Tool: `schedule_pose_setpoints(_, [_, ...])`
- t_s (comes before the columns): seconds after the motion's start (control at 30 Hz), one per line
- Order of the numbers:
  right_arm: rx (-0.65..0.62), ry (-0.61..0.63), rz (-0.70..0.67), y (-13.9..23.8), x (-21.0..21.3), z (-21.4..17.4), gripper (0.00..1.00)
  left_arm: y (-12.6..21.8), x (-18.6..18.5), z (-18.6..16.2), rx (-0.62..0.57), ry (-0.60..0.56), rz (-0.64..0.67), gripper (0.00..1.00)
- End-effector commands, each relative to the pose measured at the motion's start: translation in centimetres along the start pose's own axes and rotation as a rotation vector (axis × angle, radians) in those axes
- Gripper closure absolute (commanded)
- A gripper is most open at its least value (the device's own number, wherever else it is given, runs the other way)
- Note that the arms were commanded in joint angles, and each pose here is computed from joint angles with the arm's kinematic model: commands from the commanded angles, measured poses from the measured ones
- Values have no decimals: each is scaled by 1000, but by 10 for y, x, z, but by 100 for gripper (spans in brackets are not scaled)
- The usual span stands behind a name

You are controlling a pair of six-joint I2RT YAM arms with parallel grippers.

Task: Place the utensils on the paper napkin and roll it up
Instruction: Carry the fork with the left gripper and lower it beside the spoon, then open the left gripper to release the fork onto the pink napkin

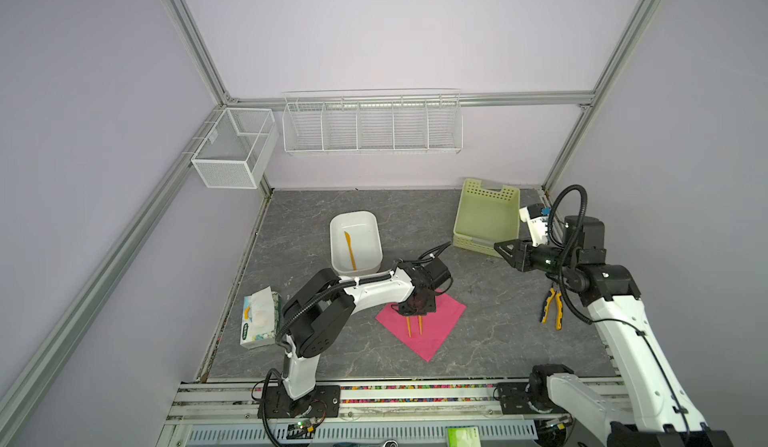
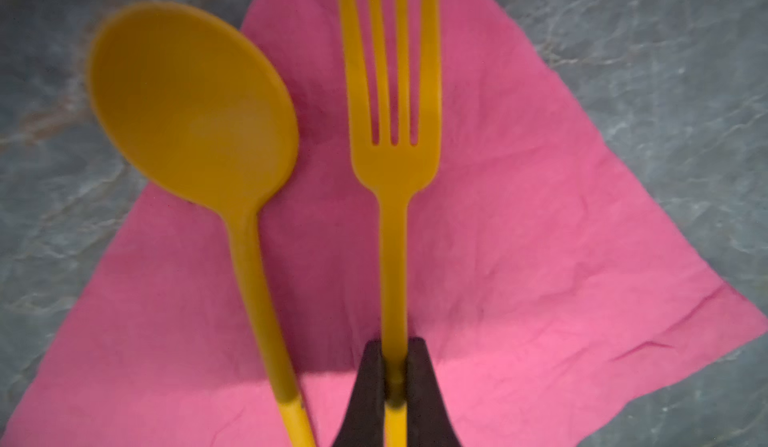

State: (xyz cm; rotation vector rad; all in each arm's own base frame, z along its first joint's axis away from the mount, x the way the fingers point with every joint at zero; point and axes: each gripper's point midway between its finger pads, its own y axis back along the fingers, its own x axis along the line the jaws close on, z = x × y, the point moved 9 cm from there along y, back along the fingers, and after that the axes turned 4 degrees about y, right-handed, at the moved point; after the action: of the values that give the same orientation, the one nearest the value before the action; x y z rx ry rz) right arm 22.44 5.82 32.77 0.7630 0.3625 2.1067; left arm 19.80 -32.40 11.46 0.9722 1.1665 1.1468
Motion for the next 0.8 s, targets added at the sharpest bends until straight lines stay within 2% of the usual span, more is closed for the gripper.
schedule_pose_setpoints(0.0, [-9,42,8,1,2,-3,67,2,-4,-1,7,22,8,100])
schedule_pose_setpoints(0.67, [-13,56,7,3,5,-3,67,-3,1,-2,9,65,60,100])
schedule_pose_setpoints(0.77, [-14,60,5,3,5,-3,67,-1,1,-2,5,68,59,96])
